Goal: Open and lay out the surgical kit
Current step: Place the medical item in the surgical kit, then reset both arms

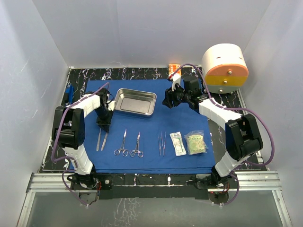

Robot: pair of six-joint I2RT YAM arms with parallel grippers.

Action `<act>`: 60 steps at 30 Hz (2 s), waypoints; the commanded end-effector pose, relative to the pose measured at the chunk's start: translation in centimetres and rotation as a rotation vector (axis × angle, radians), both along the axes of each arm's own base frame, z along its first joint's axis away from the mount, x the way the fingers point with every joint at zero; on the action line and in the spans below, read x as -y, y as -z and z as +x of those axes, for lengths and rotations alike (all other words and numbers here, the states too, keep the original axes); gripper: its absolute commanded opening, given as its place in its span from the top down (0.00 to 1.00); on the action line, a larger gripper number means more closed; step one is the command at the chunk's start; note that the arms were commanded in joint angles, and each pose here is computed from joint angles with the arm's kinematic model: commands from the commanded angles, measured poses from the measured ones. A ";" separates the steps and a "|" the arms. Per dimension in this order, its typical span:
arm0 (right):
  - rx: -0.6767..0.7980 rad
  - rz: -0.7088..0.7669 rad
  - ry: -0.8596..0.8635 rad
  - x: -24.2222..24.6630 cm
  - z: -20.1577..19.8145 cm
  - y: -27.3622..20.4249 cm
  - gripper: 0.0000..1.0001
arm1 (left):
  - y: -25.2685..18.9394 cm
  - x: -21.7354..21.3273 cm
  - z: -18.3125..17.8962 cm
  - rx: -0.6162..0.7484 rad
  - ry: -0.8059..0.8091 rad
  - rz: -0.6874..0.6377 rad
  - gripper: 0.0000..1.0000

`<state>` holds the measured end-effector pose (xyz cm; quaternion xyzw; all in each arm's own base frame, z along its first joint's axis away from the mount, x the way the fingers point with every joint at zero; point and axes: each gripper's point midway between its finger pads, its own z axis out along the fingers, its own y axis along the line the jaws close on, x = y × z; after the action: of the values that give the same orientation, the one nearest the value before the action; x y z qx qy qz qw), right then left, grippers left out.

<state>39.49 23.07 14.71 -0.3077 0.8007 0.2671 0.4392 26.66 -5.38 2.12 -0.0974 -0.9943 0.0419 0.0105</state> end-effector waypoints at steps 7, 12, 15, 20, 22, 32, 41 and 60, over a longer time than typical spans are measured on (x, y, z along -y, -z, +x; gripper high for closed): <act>0.068 0.027 -0.018 -0.4 1.0 -2.3 0.56 | -1.5 -1.4 -0.6 0.028 -0.072 0.023 1.00; 0.065 0.029 -0.023 -0.5 0.9 -2.3 0.56 | -1.5 -1.6 -0.4 0.036 -0.086 0.022 1.00; 0.064 0.028 -0.022 -0.5 0.9 -2.2 0.56 | -1.5 -1.5 -0.1 0.035 -0.091 0.013 1.00; 0.066 0.027 -0.020 -0.4 0.9 -2.3 0.56 | -1.3 -1.3 0.0 0.030 -0.100 0.005 0.99; 0.066 0.026 -0.019 -0.4 0.9 -2.2 0.56 | -1.2 -1.3 -0.1 0.026 -0.102 0.004 0.98; 0.073 0.028 -0.023 -0.4 0.8 -2.5 0.56 | -1.2 -1.5 0.0 0.031 -0.110 0.007 0.90; 0.098 -0.018 -0.020 0.3 0.9 -3.9 0.53 | -5.2 -0.1 2.6 0.137 -0.093 -0.075 0.73; 0.112 -0.252 0.448 10.3 4.0 -10.6 0.02 | -21.5 -2.8 13.3 1.086 -0.080 0.003 0.02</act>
<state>42.29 16.28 21.10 -0.2619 0.8477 0.1087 0.4482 36.55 -5.19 16.52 -0.0795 -0.9337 0.0571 -0.3445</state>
